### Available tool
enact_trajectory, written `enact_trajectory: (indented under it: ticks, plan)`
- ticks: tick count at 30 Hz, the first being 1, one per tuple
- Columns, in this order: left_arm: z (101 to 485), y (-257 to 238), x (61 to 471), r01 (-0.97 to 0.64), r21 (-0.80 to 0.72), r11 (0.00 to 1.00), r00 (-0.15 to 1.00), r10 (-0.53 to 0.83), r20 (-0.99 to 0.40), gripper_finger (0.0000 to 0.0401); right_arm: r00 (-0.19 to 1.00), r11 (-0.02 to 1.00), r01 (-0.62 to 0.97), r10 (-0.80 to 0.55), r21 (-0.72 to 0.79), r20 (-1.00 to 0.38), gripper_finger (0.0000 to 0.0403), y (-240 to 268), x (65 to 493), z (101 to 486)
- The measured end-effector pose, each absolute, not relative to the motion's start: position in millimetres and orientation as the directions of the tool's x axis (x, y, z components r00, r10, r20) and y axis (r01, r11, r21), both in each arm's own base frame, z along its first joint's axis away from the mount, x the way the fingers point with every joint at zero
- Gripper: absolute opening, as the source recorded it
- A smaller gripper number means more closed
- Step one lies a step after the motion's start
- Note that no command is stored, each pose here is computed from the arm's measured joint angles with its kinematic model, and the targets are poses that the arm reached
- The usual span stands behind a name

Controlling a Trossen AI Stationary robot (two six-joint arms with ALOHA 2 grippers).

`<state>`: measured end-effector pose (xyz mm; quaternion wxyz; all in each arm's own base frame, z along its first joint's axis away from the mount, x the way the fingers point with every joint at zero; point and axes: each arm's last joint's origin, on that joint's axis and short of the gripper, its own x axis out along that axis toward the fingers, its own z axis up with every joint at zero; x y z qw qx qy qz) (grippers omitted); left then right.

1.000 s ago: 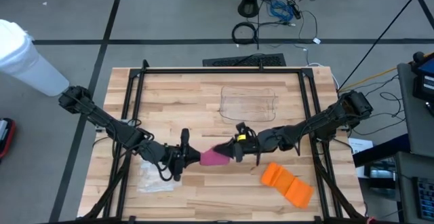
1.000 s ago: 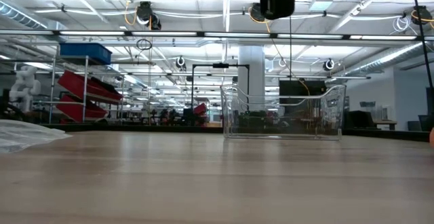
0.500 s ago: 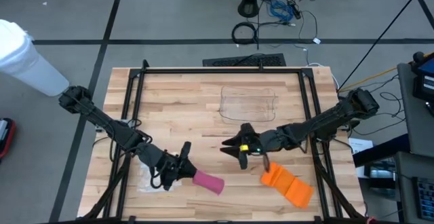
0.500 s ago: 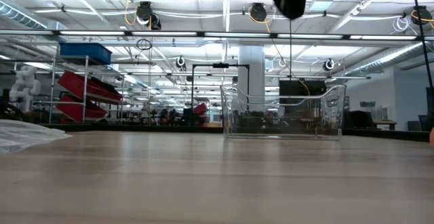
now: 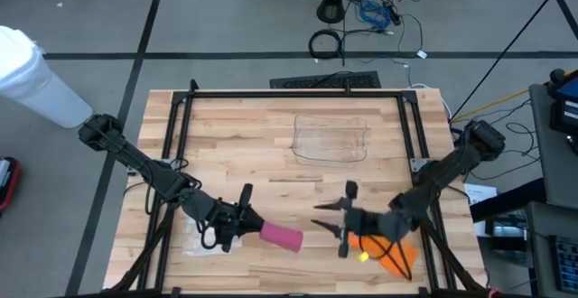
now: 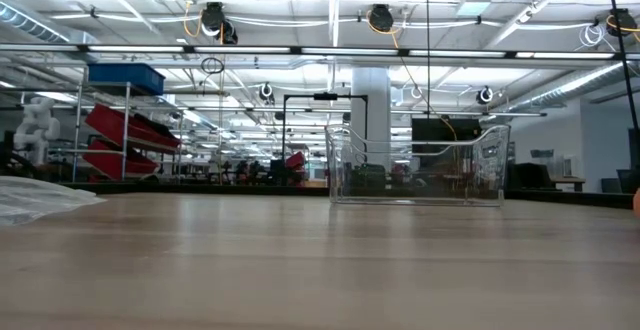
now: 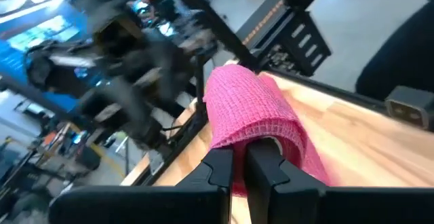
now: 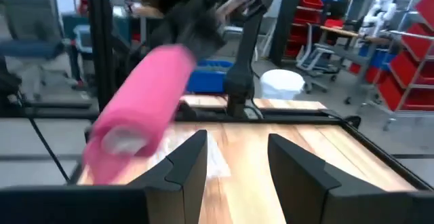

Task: Roll bandage
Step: Roll the pink bandage

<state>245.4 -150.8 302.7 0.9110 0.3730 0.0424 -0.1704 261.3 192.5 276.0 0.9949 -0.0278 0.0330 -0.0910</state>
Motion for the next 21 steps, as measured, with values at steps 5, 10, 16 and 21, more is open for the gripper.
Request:
enact_trajectory:
  ticks: [5,10,16,21]
  plan:
    - [307.2,-147.2,247.3,0.216,0.588,0.779,0.976,-0.155,-0.154,0.0018,0.985,0.987,0.147,-0.152,-0.061,-0.081,0.0141,215.0,267.6,247.2]
    - [314.7,-136.0,252.0,0.039,0.301,0.953,0.996,-0.014,-0.085,0.0018,0.946,0.916,0.216,-0.282,-0.339,-0.159,0.0141,219.8,276.6,205.2]
    - [314.1,-133.8,253.2,0.031,0.238,0.971,0.996,-0.009,-0.09,0.0018,0.856,0.51,0.191,-0.504,-0.839,-0.111,0.0141,222.8,276.2,179.8]
    - [314.1,-132.5,253.9,0.027,0.238,0.971,0.996,-0.005,-0.091,0.0018,0.776,0.175,0.078,-0.629,-0.982,-0.05,0.0141,226.6,279.0,183.5]
